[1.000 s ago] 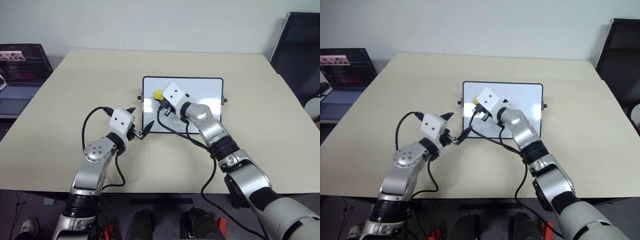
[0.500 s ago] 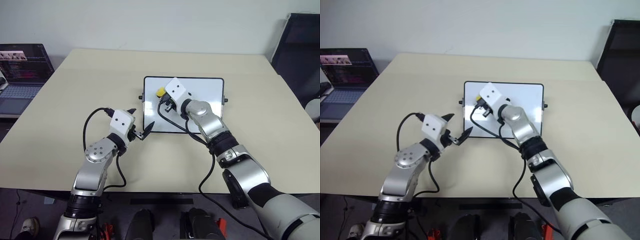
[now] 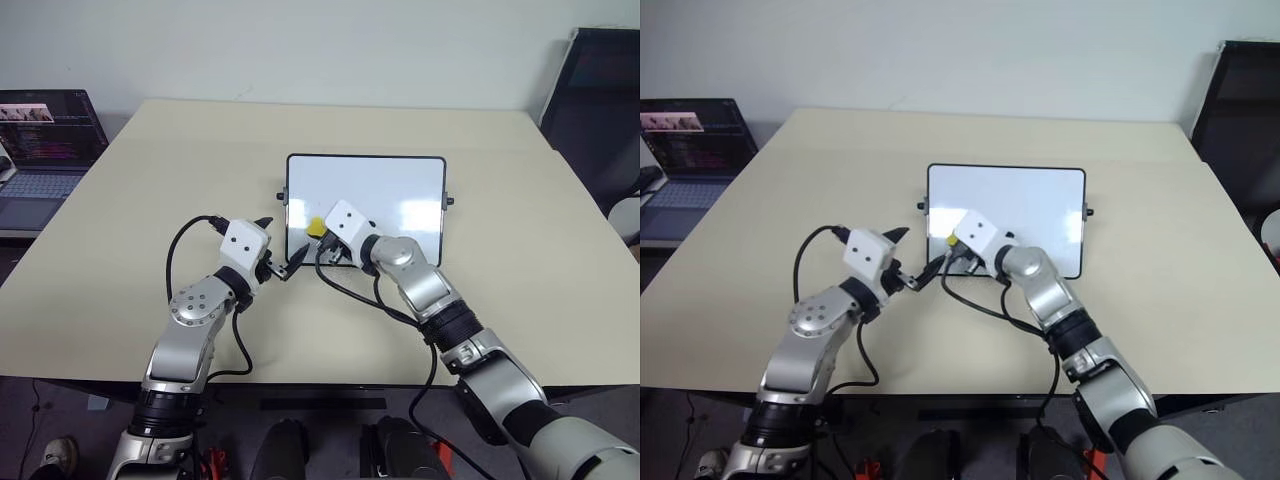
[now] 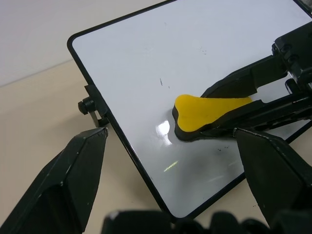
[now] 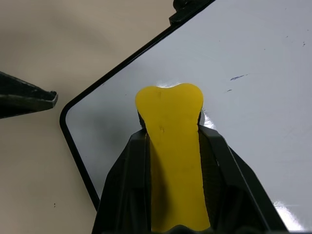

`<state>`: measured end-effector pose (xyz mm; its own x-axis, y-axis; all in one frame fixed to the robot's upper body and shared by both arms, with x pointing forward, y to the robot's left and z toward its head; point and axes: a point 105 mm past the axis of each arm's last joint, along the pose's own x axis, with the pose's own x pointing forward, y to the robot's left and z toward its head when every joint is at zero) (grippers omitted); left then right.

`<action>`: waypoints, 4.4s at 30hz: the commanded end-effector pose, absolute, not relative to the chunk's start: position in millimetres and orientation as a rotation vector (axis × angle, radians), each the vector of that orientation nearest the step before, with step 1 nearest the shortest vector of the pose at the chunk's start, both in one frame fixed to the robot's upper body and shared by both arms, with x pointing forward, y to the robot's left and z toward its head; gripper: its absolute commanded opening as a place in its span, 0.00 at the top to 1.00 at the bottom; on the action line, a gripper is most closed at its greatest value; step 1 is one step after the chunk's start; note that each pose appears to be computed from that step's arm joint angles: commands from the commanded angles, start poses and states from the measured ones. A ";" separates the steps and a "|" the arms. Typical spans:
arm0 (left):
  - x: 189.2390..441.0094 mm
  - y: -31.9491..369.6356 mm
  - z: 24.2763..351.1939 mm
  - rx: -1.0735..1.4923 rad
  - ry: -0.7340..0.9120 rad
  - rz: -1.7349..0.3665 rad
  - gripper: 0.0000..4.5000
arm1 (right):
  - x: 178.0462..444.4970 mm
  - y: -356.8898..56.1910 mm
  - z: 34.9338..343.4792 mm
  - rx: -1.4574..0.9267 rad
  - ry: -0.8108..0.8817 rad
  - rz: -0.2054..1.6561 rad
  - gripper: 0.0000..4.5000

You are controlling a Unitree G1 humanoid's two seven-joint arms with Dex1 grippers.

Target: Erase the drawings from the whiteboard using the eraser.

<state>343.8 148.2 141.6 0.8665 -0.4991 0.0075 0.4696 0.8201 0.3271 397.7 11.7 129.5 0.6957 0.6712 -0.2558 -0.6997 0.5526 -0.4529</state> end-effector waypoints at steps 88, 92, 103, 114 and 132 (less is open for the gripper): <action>335.6 54.0 162.8 0.299 -0.233 -1.076 0.00 | 340.4 -210.7 172.8 -0.350 0.084 -0.038 0.78; 324.2 34.3 157.0 0.341 -0.240 -1.235 0.00 | 337.1 -232.4 160.6 -0.283 0.175 -0.125 0.78; 322.1 28.7 157.6 0.367 -0.254 -1.296 0.00 | 350.6 -260.1 147.2 -0.207 0.275 -0.167 0.78; 318.6 37.6 155.4 0.376 -0.242 -1.263 0.00 | 365.6 -264.3 138.0 -0.148 0.319 -0.160 0.78; 319.7 39.6 156.0 0.380 -0.238 -1.248 0.00 | 367.1 -266.3 126.2 -0.097 0.369 -0.180 0.78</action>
